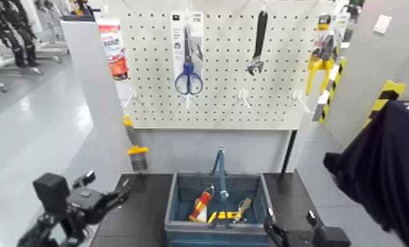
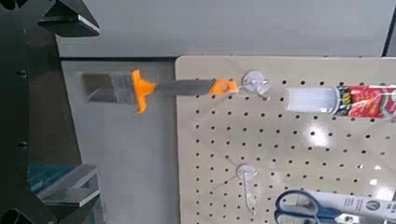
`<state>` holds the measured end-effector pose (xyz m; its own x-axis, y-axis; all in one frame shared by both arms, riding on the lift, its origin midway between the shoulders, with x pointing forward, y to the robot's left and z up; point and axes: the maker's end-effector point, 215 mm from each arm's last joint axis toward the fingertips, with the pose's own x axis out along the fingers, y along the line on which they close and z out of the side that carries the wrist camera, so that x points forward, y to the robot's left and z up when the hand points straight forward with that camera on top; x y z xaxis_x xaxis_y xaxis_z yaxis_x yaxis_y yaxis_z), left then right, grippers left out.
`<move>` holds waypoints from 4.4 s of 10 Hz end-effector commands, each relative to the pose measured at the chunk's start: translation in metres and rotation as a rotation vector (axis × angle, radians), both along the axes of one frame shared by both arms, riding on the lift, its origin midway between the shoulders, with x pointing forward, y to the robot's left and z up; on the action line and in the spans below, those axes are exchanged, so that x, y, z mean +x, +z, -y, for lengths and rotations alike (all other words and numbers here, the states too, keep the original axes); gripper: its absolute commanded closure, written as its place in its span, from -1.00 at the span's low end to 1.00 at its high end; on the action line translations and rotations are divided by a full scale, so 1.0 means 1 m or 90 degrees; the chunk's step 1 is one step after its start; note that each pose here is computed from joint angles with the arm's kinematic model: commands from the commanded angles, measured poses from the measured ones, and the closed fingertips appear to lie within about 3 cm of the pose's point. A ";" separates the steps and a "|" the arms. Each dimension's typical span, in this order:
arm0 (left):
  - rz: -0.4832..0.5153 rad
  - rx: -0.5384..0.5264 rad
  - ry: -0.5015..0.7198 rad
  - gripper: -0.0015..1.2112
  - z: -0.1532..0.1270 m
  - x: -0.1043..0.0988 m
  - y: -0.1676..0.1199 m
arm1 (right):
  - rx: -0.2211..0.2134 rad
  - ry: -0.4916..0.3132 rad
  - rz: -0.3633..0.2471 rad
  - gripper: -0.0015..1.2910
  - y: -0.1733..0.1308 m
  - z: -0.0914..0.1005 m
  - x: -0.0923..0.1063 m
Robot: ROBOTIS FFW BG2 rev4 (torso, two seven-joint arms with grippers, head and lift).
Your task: Put the yellow paint brush into the crate.
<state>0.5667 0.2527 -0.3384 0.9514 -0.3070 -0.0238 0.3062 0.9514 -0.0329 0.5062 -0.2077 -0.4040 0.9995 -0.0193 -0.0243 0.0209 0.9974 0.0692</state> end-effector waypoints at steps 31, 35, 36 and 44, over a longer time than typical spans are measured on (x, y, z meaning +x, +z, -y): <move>-0.025 0.035 -0.205 0.98 0.033 0.149 0.038 | 0.011 0.019 -0.002 -0.78 -0.004 -0.019 0.008; -0.026 0.034 -0.211 0.98 0.036 0.147 0.037 | 0.010 0.018 -0.002 -0.78 -0.004 -0.018 0.008; -0.023 0.032 -0.214 0.98 0.037 0.146 0.037 | 0.010 0.017 -0.002 -0.78 -0.004 -0.017 0.008; 0.039 0.012 -0.213 0.98 0.043 0.125 0.080 | 0.008 0.017 -0.005 -0.77 -0.006 -0.015 0.007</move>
